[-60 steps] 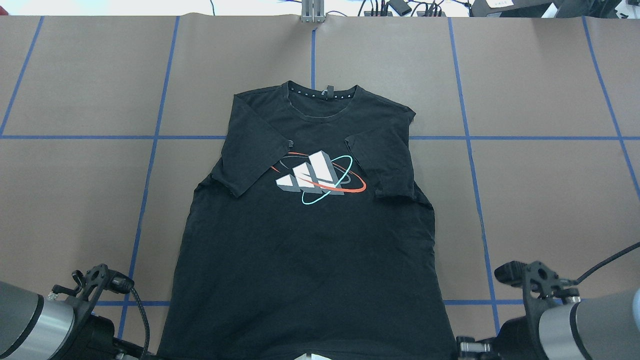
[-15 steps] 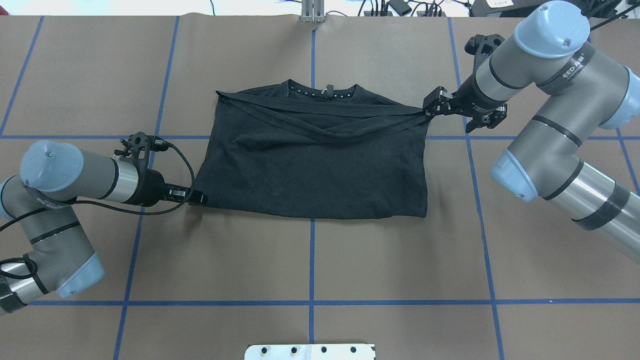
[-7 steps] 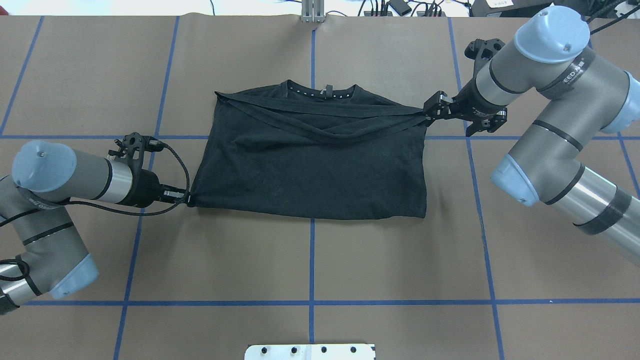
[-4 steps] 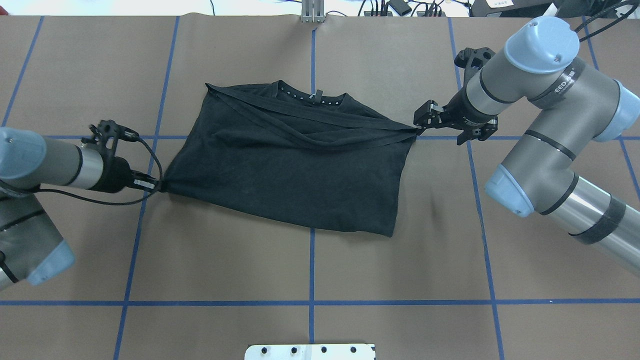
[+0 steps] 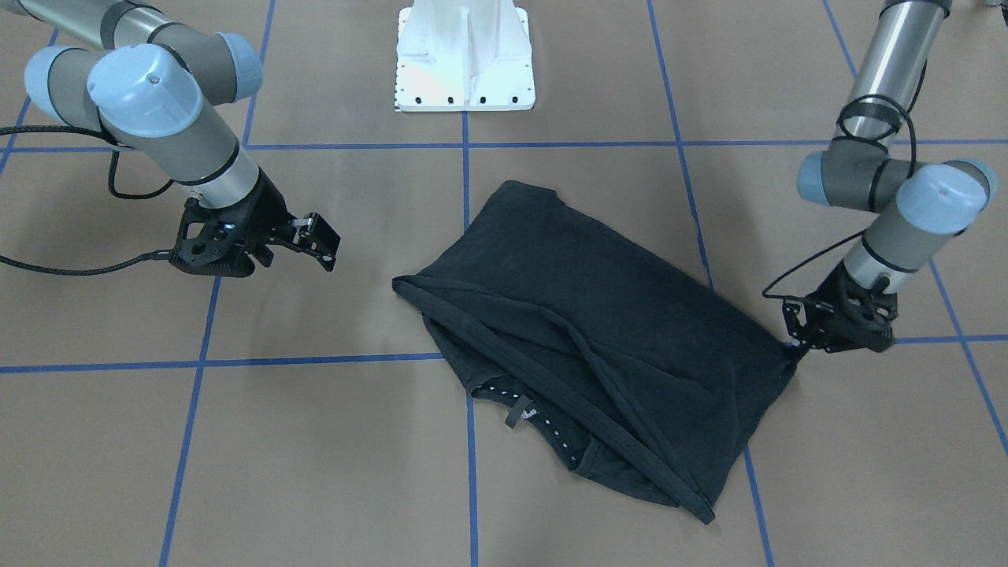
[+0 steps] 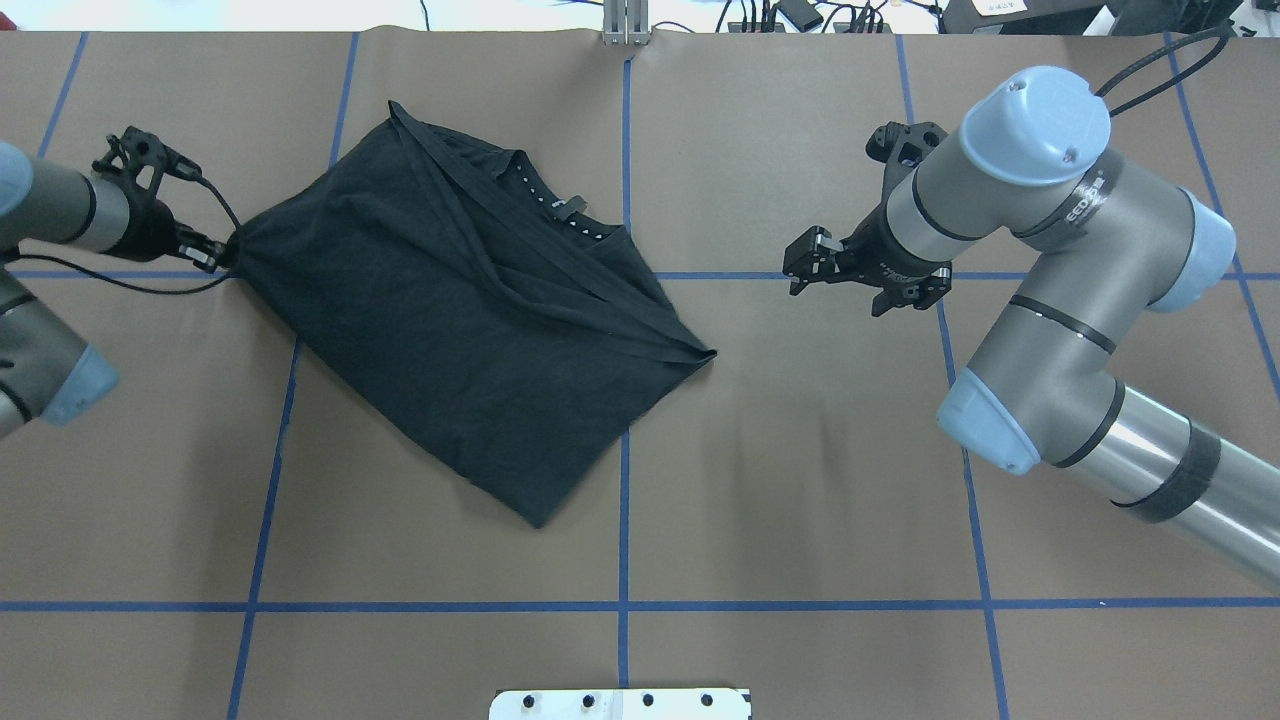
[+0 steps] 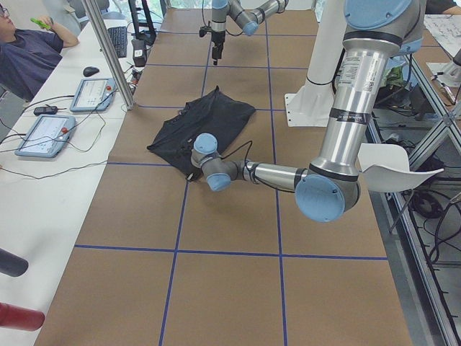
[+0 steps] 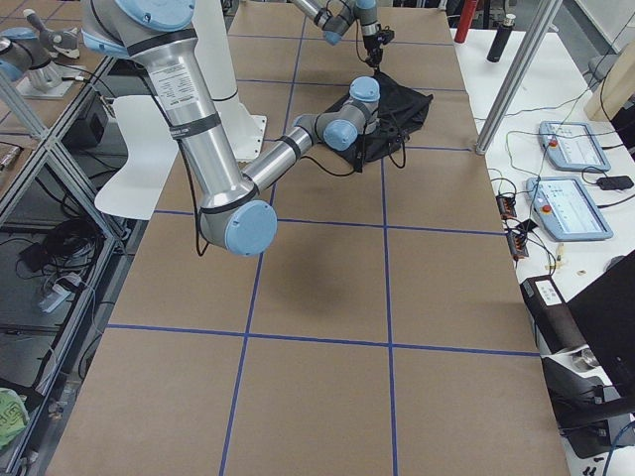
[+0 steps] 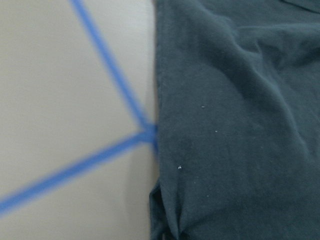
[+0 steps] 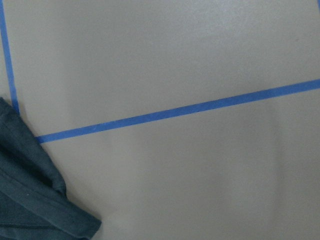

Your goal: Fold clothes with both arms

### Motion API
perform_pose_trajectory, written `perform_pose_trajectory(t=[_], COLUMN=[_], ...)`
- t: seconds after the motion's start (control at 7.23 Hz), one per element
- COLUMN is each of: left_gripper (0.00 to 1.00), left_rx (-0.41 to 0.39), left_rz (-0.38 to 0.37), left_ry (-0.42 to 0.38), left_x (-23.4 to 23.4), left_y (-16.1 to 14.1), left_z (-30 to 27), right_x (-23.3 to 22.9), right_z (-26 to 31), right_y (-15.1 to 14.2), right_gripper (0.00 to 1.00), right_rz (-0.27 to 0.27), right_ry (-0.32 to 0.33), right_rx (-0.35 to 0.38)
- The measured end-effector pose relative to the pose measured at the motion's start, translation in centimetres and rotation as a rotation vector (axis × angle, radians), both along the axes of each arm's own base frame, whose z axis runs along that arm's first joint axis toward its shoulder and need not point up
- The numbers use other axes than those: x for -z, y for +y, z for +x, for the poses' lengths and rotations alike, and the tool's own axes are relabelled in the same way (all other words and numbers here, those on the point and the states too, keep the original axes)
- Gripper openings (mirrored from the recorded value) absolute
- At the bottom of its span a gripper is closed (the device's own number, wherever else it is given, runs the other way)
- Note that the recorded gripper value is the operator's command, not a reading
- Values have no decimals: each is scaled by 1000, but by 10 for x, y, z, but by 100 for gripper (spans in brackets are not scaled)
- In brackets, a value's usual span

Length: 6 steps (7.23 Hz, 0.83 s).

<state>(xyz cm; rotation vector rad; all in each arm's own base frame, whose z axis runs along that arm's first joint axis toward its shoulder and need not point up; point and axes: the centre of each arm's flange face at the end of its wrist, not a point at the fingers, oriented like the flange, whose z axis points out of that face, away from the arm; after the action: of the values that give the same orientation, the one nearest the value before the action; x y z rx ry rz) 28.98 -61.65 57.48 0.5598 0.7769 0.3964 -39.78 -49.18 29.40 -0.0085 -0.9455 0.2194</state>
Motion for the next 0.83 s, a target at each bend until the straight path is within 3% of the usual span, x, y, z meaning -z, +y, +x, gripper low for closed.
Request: perform_pose_trajectory(t=[0.14, 0.41, 0.83], left_gripper=[0, 99, 100], left_rx=[6, 20, -40], left_rz=[10, 13, 40], left_ry=[-37, -67, 38], left_x=[-3, 4, 40], left_y=[-38, -77, -78], left_z=[-2, 3, -27], right_x=[5, 11, 22], right_z=[-10, -20, -34], right_y=[6, 10, 9], right_gripper=[100, 100, 100], right_rz=[-3, -8, 7], right_ry=[-3, -9, -10], right_rx=[1, 4, 2])
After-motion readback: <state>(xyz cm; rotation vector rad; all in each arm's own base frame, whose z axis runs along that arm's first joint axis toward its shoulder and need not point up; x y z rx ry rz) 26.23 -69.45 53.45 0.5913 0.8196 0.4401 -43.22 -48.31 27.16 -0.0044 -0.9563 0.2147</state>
